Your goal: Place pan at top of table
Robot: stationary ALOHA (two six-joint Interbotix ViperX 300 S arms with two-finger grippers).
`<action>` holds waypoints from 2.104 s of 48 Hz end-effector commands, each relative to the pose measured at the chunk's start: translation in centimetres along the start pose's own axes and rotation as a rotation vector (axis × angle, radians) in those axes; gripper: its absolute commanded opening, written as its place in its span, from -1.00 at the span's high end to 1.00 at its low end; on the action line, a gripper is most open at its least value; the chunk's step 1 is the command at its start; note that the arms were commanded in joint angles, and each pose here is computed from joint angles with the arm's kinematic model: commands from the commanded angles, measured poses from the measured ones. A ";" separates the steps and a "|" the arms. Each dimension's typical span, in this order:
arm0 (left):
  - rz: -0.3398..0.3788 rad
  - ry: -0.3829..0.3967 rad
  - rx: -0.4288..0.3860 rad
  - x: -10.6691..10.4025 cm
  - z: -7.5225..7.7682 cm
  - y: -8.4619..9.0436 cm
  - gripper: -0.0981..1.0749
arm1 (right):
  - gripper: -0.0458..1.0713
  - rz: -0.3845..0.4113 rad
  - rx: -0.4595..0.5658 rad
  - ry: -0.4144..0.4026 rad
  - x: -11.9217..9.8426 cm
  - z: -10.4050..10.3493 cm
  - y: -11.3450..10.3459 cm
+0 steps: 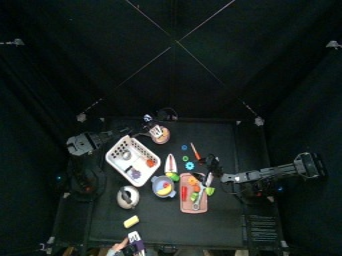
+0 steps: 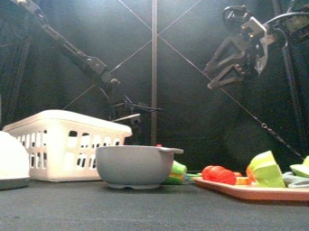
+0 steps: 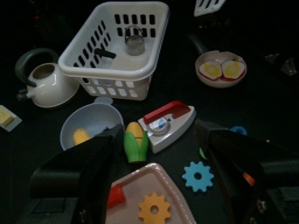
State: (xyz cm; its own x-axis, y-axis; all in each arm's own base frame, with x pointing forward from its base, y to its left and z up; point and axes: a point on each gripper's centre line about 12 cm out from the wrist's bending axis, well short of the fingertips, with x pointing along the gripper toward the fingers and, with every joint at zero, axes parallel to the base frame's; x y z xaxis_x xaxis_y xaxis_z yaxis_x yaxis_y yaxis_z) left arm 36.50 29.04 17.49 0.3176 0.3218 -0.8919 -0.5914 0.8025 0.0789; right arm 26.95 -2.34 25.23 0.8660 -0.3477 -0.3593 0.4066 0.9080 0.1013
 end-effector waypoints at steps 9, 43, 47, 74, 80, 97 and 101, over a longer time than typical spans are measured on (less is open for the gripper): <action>-0.114 -0.140 0.266 -8.2 2.0 -6.6 -0.79 | -0.81 0.003 0.006 -0.015 -0.1 0.5 0.0; -0.113 -0.127 0.276 -8.5 1.1 -8.6 -0.78 | -0.81 -0.002 0.025 -0.011 -0.1 0.6 -0.1; -0.143 -0.199 0.294 -12.2 1.6 -10.3 -0.78 | -0.81 -0.002 0.026 -0.021 -0.2 0.9 -0.1; -0.353 -0.489 0.387 -25.4 -7.9 -17.6 -0.78 | -0.81 -0.019 0.012 -0.044 0.3 1.8 0.0; -0.369 -0.521 0.318 -25.6 -10.5 -16.0 -0.78 | -0.81 -0.024 0.003 -0.045 0.5 2.0 0.1; -0.440 -0.597 0.276 -24.8 -15.0 -15.2 -0.78 | -0.81 -0.030 -0.025 -0.031 1.7 1.9 0.4; -0.448 -0.575 0.305 -24.1 -16.0 -15.7 -0.78 | -0.81 -0.029 -0.028 -0.032 1.7 2.0 0.5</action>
State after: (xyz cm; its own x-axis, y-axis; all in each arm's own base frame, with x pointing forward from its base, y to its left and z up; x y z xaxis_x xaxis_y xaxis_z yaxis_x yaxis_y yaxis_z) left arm 26.30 1.24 30.77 0.8559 0.0961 -0.5082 -0.1399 0.9890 -0.0484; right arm 28.80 -2.94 25.34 0.8519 -0.3802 -0.3601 0.4267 0.9027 0.0563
